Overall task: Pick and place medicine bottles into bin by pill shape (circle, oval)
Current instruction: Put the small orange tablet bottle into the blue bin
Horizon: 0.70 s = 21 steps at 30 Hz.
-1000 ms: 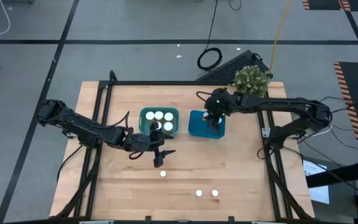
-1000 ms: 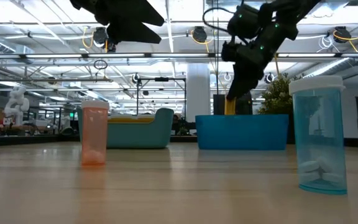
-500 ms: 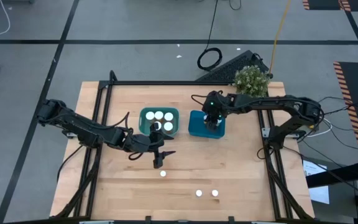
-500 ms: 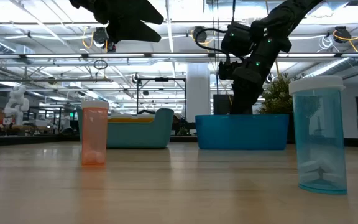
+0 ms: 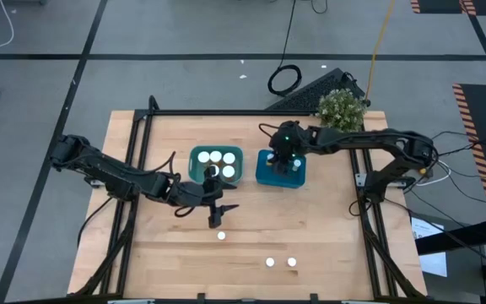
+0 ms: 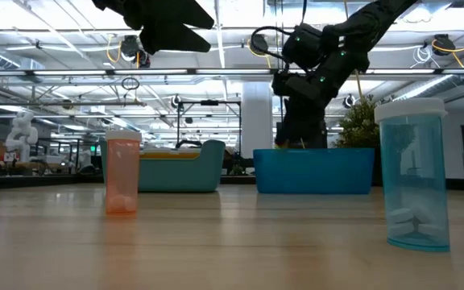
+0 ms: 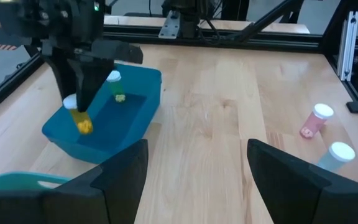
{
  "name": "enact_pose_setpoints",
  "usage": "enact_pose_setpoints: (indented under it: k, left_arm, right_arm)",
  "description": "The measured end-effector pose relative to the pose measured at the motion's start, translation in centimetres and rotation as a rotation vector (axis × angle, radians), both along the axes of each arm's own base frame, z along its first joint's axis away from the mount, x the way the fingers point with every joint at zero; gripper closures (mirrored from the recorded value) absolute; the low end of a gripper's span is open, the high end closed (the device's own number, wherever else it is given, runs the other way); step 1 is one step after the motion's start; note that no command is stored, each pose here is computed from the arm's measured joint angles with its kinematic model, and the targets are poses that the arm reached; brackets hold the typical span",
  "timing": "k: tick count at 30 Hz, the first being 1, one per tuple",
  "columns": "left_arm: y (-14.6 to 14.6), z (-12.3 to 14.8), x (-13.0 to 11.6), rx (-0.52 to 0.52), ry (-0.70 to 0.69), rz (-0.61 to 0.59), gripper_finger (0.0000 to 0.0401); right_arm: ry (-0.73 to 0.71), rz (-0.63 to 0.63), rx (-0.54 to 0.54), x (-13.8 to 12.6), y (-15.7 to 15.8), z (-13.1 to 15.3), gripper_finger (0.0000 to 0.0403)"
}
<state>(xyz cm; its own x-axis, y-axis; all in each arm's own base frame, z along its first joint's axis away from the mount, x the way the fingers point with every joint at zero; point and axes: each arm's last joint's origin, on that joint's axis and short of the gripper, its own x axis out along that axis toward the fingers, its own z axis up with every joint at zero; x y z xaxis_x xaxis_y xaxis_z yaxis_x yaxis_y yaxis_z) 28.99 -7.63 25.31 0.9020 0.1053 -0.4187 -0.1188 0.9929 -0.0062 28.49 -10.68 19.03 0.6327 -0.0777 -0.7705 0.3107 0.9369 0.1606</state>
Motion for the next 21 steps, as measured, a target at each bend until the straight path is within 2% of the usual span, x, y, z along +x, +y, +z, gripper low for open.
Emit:
enact_pose_setpoints:
  k: [11,21]
  left_arm:
    - [0.1,0.2,0.1,0.02,-0.015,-0.009,0.0128]
    - [0.1,0.2,0.1,0.04,-0.012,-0.017,0.0128]
  right_arm:
    - [0.04,-0.003,0.022,1.2,-0.4,-2.7,0.0282]
    - [0.038,-0.005,0.02,1.4,-0.5,-3.1,0.0263]
